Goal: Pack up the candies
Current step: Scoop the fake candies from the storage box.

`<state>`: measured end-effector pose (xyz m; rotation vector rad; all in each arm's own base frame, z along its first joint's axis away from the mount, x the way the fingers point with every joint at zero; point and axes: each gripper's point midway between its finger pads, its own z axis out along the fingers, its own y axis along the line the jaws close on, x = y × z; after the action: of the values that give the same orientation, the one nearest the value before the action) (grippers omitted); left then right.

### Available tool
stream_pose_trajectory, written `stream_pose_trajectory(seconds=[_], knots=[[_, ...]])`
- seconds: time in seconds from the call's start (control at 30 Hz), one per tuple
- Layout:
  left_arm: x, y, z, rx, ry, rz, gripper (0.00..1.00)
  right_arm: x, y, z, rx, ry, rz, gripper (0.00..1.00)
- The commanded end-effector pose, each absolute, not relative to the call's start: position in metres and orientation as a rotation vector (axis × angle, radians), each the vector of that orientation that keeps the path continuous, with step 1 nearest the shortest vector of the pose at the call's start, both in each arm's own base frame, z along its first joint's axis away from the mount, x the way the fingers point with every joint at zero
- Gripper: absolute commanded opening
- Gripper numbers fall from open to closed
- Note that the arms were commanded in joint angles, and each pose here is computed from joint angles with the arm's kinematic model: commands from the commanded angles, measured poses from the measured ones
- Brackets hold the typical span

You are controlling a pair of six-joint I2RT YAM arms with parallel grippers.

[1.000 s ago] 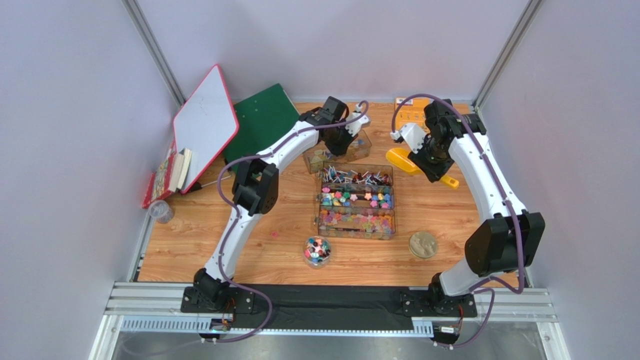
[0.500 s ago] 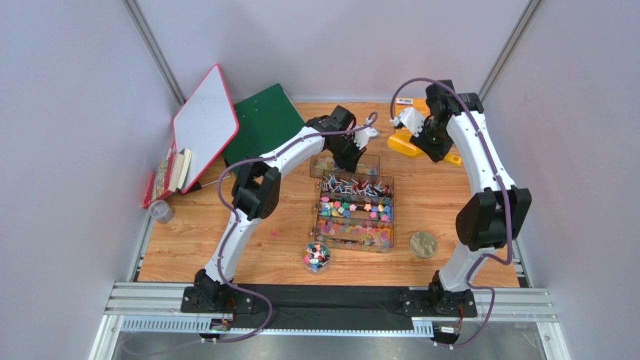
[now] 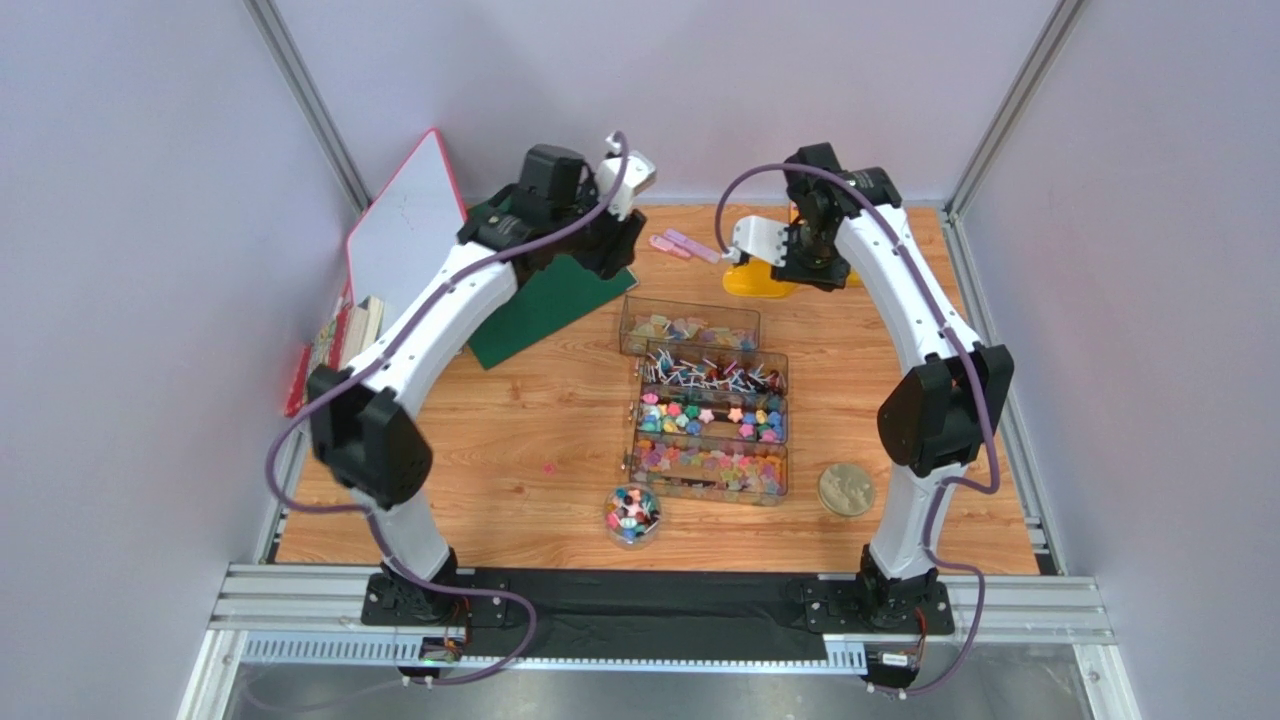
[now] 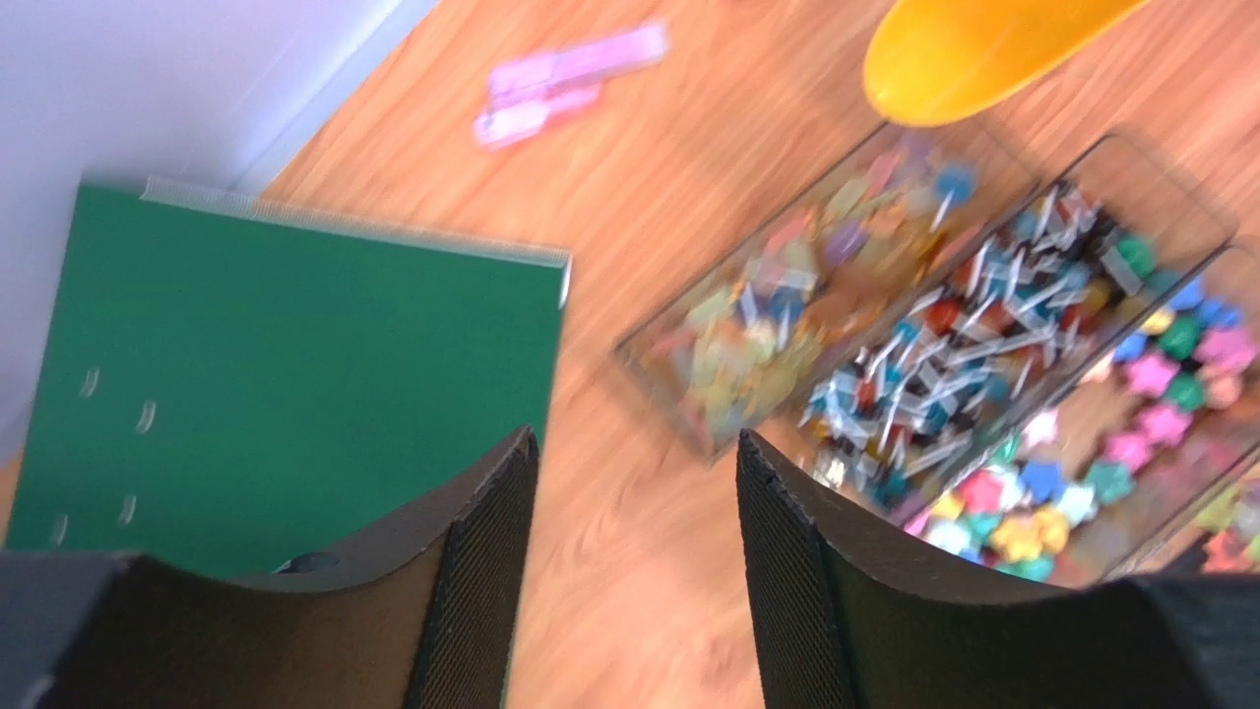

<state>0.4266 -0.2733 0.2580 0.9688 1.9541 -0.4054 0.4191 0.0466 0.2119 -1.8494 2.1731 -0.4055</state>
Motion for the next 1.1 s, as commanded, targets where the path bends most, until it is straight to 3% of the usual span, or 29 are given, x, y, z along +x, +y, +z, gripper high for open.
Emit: stream_pose_trajectory(seconds=[0.0, 0.2, 0.63, 1.07], knots=[[0.397, -0.228, 0.197, 0.948, 2.108, -0.271, 0.58, 0.362, 0.041, 0.198, -2.126, 2.337, -0.342, 0.0], [0.368, -0.196, 0.162, 0.916, 2.206, -0.216, 0.56, 0.361, 0.049, 0.19, -2.286, 2.322, -0.485, 0.0], [0.344, -0.165, 0.169, 0.799, 2.199, -0.177, 0.56, 0.36, 0.049, 0.174, -2.511, 2.269, -0.693, 0.0], [0.323, -0.135, 0.183, 0.734, 2.158, -0.121, 0.56, 0.403, 0.096, 0.148, -2.623, 2.12, -0.923, 0.0]])
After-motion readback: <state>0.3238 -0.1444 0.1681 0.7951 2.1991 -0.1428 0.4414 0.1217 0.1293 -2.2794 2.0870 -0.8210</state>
